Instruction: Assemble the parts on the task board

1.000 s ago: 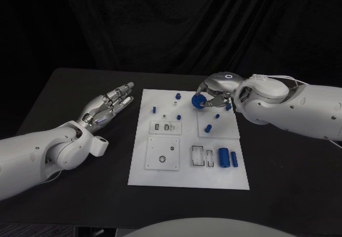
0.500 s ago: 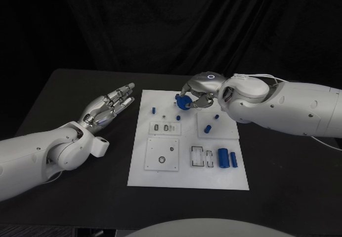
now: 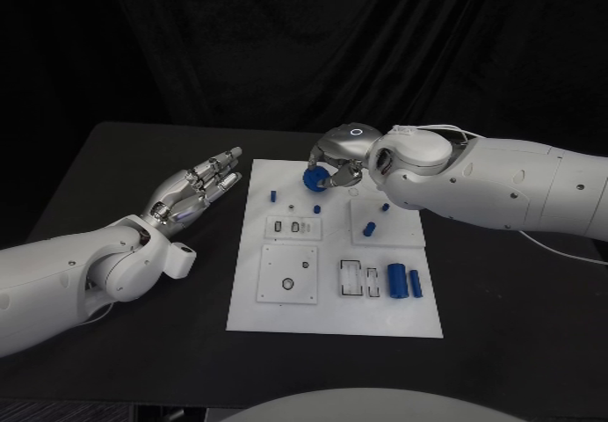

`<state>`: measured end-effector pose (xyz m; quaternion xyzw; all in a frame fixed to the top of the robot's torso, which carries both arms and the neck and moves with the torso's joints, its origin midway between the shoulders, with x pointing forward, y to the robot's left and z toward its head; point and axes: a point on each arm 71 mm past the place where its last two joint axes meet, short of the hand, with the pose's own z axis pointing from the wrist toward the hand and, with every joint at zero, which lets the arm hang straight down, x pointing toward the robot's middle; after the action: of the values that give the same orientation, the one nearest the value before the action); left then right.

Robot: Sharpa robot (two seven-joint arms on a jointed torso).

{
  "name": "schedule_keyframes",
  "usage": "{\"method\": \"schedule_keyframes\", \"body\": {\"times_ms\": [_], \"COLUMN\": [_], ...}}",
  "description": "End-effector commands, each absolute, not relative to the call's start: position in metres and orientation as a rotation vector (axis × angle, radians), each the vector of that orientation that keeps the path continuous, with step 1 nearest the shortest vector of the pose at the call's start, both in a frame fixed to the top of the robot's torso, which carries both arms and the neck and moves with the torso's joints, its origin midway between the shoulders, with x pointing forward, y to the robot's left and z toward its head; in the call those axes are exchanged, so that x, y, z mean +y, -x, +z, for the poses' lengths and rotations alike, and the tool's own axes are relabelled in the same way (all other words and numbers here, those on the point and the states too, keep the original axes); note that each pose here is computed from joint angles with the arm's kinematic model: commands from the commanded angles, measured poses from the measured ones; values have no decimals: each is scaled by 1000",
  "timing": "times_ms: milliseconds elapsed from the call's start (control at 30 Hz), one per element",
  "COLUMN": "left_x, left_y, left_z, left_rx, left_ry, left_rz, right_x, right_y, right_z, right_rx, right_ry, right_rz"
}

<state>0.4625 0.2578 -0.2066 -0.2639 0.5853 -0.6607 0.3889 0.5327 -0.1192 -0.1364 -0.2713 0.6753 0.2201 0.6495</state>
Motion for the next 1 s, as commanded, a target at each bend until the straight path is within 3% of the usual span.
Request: {"method": "schedule_keyframes", "body": {"times_ms": [33, 1000], "left_x": [255, 252], "left_y": [-461, -462], "left_z": [-201, -202], "left_rx": [1420, 1434], "left_ry": [630, 632], "left_rz": [-1752, -1760], "right_x": [-117, -111], "right_y": [-534, -541], "right_z": [-139, -148], "right_rx": [1546, 1618], "right_ry": [637, 649], "right_rz": [497, 451]}}
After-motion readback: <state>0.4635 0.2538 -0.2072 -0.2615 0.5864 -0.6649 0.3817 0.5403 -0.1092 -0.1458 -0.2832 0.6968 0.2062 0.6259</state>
